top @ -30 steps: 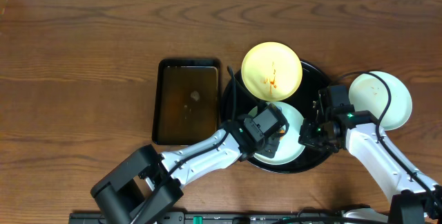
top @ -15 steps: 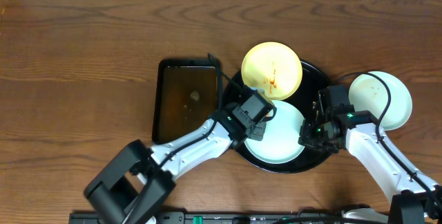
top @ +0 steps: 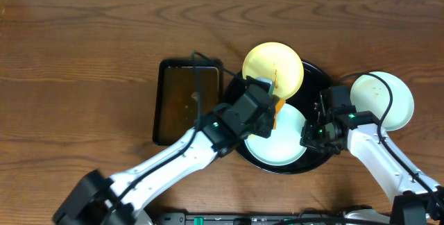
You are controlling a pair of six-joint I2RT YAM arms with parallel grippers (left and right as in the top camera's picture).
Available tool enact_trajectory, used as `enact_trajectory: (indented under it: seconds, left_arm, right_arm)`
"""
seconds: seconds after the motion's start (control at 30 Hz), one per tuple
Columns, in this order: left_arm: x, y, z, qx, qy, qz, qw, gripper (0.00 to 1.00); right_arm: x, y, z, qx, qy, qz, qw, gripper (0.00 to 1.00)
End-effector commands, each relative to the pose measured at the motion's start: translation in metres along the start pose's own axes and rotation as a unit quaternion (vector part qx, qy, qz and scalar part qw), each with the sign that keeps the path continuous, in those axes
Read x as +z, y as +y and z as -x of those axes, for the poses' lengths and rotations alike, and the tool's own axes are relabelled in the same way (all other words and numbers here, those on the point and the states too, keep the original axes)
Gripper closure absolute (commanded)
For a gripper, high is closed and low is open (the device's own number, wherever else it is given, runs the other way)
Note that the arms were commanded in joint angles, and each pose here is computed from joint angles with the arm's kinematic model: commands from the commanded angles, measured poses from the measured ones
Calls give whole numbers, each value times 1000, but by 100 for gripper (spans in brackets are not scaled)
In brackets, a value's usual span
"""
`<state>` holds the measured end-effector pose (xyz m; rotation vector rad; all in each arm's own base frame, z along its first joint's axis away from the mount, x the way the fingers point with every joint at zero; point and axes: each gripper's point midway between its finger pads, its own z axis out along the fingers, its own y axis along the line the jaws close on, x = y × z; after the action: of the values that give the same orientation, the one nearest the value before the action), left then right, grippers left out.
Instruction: Clean dirty plates on tray and stack at the side
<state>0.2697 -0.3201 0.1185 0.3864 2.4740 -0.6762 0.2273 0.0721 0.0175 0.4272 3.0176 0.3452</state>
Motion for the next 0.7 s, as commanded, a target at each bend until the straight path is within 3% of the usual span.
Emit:
enact_trajectory:
  seconds: [0.0, 0.33, 0.5, 0.67]
  left_arm:
    - [18, -7, -13, 13, 21, -7, 1000, 92]
    - [70, 9, -66, 31, 89, 32, 995, 92]
    - [70, 51, -63, 27, 83, 116, 989, 92]
    - [66, 78, -56, 9, 87, 144, 986, 92]
  right_arm:
    - [1, 0, -2, 3, 3, -3, 1000, 99]
    - [1, -1, -5, 4, 8, -6, 1000, 99]
    - [1, -1, -5, 4, 9, -6, 1000, 99]
    - [1, -2, -6, 5, 11, -7, 1000, 99]
